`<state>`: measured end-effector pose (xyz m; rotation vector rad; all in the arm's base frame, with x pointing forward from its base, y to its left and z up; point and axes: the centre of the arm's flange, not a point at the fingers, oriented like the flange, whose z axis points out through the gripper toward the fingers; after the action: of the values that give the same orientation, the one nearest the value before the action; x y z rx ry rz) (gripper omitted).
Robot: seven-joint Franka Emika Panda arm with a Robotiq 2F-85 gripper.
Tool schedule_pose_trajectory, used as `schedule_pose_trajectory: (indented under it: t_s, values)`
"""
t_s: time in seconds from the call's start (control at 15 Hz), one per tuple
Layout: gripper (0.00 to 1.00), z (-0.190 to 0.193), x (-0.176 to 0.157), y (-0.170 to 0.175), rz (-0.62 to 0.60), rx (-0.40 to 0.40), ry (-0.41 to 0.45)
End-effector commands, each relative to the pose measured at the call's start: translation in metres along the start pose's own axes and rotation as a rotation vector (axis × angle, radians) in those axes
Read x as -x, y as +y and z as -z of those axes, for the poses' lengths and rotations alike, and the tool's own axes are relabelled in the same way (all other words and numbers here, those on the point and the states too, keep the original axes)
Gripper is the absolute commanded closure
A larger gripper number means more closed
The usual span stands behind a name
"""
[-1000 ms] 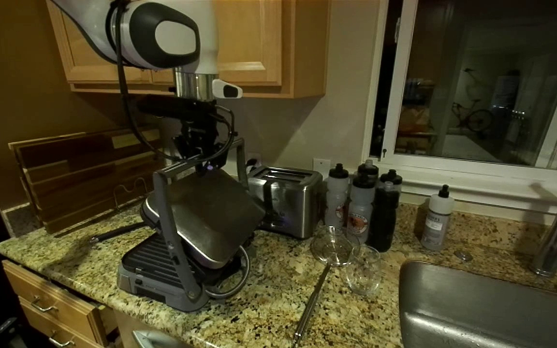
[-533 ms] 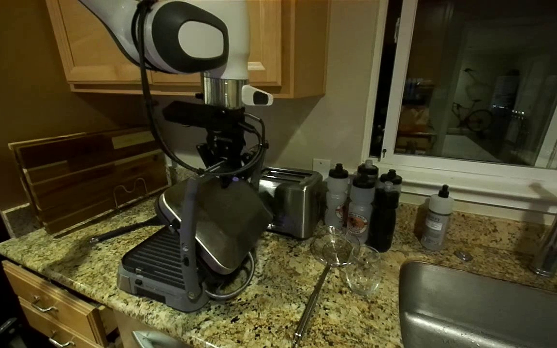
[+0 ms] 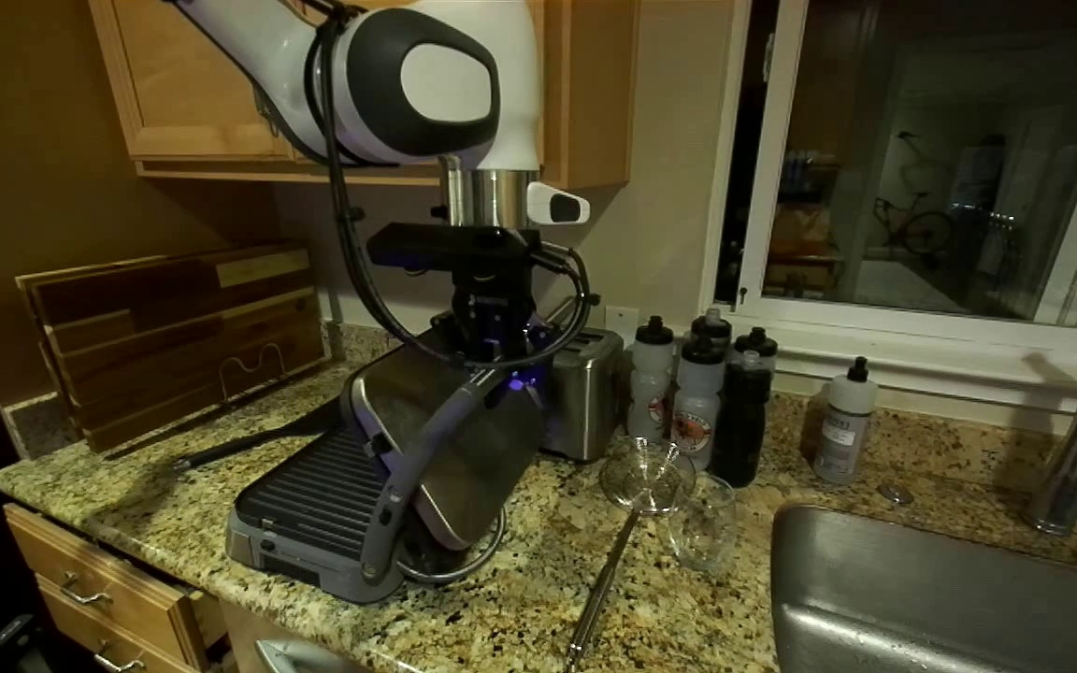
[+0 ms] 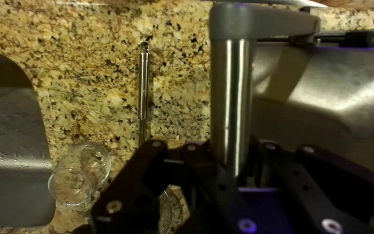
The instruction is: Open the sandwich maker
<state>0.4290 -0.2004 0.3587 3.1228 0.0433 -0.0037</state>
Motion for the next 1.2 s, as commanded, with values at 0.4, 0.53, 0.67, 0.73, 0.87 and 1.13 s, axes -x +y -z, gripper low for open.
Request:
schedule_pose_trajectory:
  t_s: [0.4,0.53,0.67,0.73,0.87,1.13]
  values:
    - [0.61,-0.010,-0.005,0.007,0.100,0.093,-0.049]
    - [0.49,-0.005,-0.004,0.006,0.117,0.109,-0.044]
    - [0.36,0.000,-0.005,0.007,0.136,0.132,-0.040]
    - [0.30,0.005,-0.005,0.007,0.148,0.144,-0.031]
    - [0.16,0.016,-0.006,0.007,0.164,0.161,-0.010]
    - [0.00,0.037,-0.009,0.000,0.192,0.172,0.041]
